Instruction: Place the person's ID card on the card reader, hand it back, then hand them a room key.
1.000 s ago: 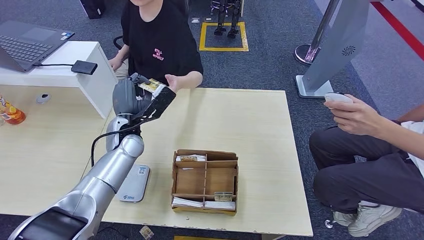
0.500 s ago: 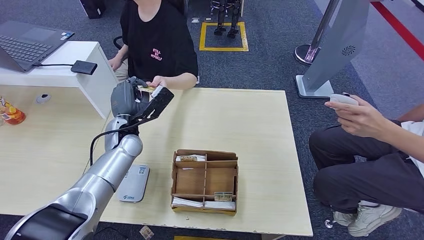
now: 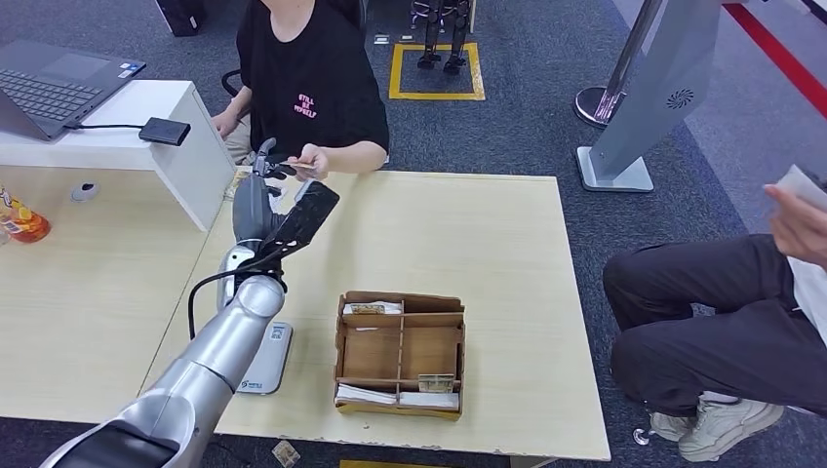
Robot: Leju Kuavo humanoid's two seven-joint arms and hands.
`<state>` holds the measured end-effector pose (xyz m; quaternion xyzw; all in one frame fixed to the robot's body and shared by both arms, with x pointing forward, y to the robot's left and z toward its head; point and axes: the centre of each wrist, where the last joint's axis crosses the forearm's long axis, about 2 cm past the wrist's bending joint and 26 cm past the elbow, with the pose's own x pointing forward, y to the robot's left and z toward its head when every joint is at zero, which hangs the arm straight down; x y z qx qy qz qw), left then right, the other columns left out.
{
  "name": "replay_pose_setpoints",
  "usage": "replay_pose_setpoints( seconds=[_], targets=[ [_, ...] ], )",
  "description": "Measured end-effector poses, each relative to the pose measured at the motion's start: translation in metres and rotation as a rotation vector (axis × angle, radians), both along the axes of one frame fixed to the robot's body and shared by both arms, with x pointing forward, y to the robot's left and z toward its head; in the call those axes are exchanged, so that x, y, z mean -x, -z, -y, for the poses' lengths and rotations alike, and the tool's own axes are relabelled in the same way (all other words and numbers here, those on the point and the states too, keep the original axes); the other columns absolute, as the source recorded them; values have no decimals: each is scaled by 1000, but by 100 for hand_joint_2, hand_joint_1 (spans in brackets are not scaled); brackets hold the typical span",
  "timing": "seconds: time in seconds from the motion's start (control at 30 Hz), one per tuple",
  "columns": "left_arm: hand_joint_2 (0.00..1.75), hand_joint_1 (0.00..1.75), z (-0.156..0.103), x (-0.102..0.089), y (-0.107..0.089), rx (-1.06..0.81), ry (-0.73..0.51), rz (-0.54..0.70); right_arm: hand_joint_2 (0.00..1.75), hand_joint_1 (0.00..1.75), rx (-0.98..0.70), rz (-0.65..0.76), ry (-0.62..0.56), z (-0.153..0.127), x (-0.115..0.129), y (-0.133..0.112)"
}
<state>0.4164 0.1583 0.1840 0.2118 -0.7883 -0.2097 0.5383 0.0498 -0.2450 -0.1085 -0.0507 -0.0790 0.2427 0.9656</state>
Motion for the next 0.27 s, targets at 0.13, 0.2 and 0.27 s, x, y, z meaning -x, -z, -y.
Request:
replay_pose_setpoints(
  seconds=[0.13, 0.2, 0.27],
  targets=[
    [0, 0, 8, 20, 3, 186, 51, 2, 0, 0, 6, 2, 19, 0, 1, 0],
    [0, 0, 9, 28, 4, 233, 65, 13, 0, 0, 7, 2, 25, 0, 1, 0],
    [0, 0, 9, 33, 5, 279, 87, 16, 0, 0, 8, 2, 29, 1, 2, 0]
  ],
)
